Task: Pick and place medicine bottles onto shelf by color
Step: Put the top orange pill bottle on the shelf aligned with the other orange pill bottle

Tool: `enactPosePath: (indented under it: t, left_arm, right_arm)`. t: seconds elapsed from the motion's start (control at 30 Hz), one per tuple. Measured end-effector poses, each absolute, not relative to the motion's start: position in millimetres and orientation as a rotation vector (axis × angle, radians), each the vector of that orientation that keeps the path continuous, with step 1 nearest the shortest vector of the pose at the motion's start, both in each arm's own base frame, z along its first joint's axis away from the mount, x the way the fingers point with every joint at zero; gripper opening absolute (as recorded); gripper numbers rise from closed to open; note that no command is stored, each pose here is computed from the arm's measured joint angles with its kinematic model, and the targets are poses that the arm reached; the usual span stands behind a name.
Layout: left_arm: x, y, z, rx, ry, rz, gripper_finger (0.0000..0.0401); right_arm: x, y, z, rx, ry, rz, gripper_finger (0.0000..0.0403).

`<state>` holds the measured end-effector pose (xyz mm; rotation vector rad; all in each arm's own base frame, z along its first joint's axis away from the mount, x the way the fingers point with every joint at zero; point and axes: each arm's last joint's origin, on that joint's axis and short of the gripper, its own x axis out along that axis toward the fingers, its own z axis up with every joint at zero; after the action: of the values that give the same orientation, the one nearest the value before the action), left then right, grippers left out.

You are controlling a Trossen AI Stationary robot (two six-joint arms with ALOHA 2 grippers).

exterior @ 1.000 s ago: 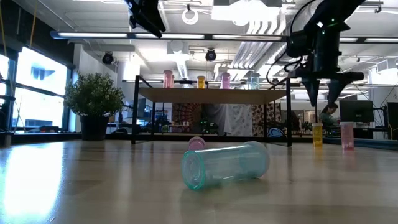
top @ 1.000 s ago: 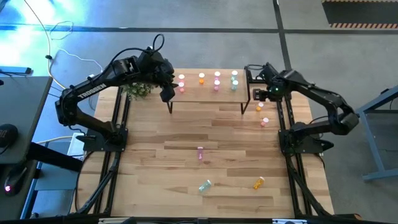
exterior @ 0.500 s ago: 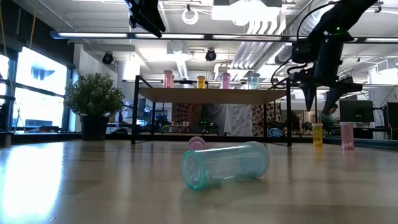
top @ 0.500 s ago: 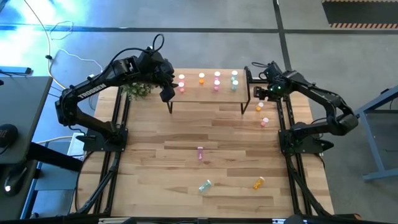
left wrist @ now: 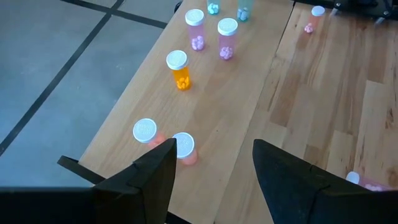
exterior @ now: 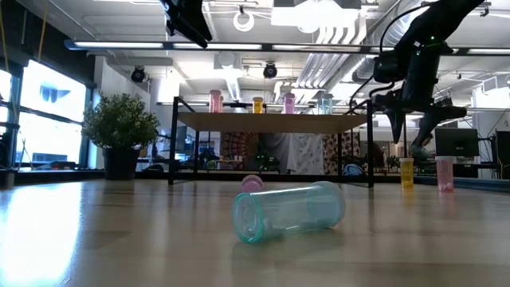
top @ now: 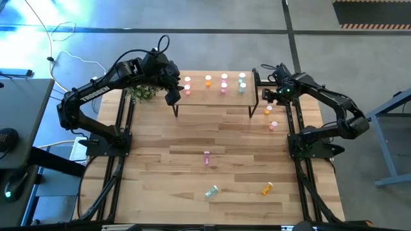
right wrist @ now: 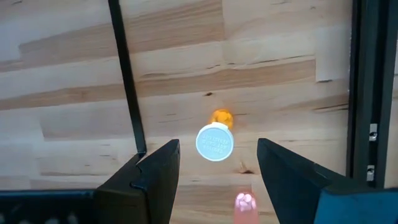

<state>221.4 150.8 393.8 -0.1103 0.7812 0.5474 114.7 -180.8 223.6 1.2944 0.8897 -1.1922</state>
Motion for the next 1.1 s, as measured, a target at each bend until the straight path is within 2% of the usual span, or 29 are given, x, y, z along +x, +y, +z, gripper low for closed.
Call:
enactPosePath:
  t: [0.23, 0.47, 0.77, 1.1]
  left_arm:
    - [221, 151, 394, -0.108, 0.782, 0.547, 0.02]
    - [221, 151, 394, -0.093, 0.786, 0.54, 0.02]
    - [221, 151, 394, -0.092, 0.786, 0.54, 0.02]
    - [221, 151, 394, -0.076, 0.79, 0.534, 0.02]
  right_arm:
    - [115, -181, 223, 1.329, 0.874, -1.212, 0.0205]
    - [121, -182, 205, 1.338, 0.97, -1.21, 0.0205]
    - [122, -186, 203, 1.324, 0.935, -1.228, 0.0205]
    - [119, -180, 180, 1.372, 0.928, -1.226, 0.0204]
